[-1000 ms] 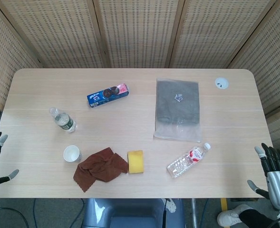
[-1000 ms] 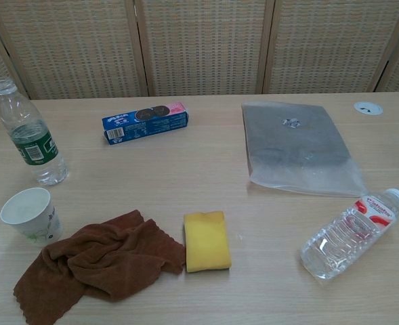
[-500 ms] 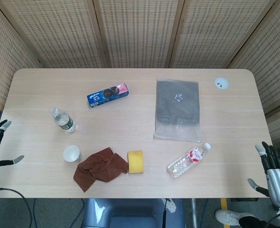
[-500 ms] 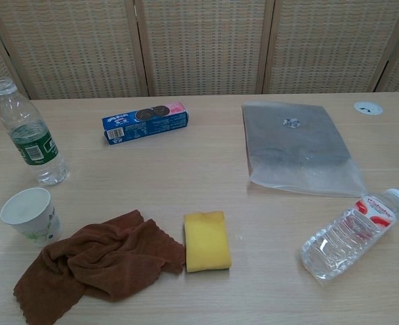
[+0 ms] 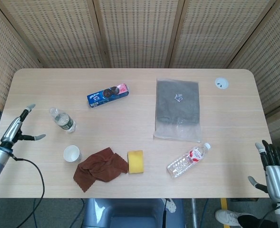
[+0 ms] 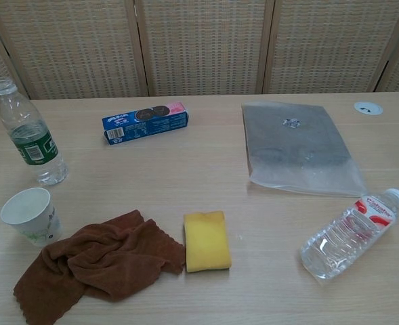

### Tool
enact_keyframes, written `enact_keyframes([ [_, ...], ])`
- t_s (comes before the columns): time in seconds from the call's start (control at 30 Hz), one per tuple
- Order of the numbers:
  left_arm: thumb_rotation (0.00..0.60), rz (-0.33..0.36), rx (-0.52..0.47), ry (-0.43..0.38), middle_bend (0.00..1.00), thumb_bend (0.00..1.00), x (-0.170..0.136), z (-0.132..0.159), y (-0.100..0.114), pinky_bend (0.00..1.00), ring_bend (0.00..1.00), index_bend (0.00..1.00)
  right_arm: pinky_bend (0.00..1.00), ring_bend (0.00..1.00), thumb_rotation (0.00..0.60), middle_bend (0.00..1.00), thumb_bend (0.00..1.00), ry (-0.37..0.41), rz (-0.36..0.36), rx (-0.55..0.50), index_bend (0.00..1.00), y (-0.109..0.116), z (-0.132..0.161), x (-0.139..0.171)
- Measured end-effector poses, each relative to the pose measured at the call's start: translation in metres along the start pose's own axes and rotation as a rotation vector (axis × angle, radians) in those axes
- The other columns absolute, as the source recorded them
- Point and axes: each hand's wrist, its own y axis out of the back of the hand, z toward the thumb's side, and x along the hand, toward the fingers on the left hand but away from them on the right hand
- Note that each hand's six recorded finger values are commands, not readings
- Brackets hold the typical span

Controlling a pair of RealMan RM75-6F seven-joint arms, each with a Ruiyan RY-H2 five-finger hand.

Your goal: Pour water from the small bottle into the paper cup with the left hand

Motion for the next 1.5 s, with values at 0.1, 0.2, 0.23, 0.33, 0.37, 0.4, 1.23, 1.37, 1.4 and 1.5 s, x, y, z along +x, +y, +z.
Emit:
enact_keyframes([
  [0.1,0.600,-0.024,-0.014,0.005,0.00,0.00,0.012,0.001,-0.011,0.00,0.00,0.00,0.00,0.00,0.600,0.00,0.00,-0.006,0.005,0.003,0.01,-0.002,-0.001,-0.001],
  [0.2,0.600,-0.039,-0.030,0.017,0.00,0.00,0.021,0.000,-0.020,0.00,0.00,0.00,0.00,0.00,0.600,0.00,0.00,-0.007,0.008,0.006,0.01,-0.003,-0.001,-0.002],
  [0.23,0.600,-0.043,-0.035,0.024,0.00,0.00,0.023,0.000,-0.023,0.00,0.00,0.00,0.00,0.00,0.600,0.00,0.00,-0.007,0.010,0.007,0.01,-0.003,-0.001,-0.002],
  [0.33,0.600,-0.061,-0.065,0.047,0.00,0.00,0.033,0.001,-0.034,0.00,0.00,0.00,0.00,0.00,0.600,0.00,0.00,-0.008,0.016,0.010,0.01,-0.005,0.000,-0.003],
  [0.37,0.600,-0.066,-0.074,0.050,0.00,0.00,0.037,0.003,-0.038,0.00,0.00,0.00,0.00,0.00,0.600,0.00,0.00,-0.009,0.016,0.011,0.01,-0.005,0.000,-0.004],
  [0.4,0.600,-0.070,-0.090,0.050,0.00,0.00,0.042,0.005,-0.043,0.00,0.00,0.00,0.00,0.00,0.600,0.00,0.00,-0.011,0.017,0.011,0.01,-0.005,-0.001,-0.004],
  [1.23,0.600,-0.068,-0.218,0.048,0.02,0.13,0.076,0.019,-0.085,0.00,0.00,0.06,0.00,0.00,0.600,0.00,0.00,-0.046,0.035,-0.003,0.01,-0.008,-0.012,-0.009],
  [1.37,0.600,-0.041,-0.248,0.054,0.21,0.23,0.079,0.017,-0.083,0.00,0.01,0.34,0.00,0.00,0.600,0.00,0.00,-0.046,0.035,-0.005,0.01,-0.008,-0.013,-0.009],
  [1.4,0.600,-0.036,-0.248,0.056,0.24,0.25,0.079,0.016,-0.083,0.00,0.03,0.38,0.00,0.00,0.600,0.00,0.00,-0.046,0.036,-0.006,0.01,-0.008,-0.013,-0.009],
  [1.5,0.600,-0.018,-0.265,0.062,0.33,0.30,0.079,0.014,-0.082,0.06,0.11,0.46,0.00,0.00,0.600,0.00,0.00,-0.044,0.038,-0.006,0.02,-0.009,-0.012,-0.009],
])
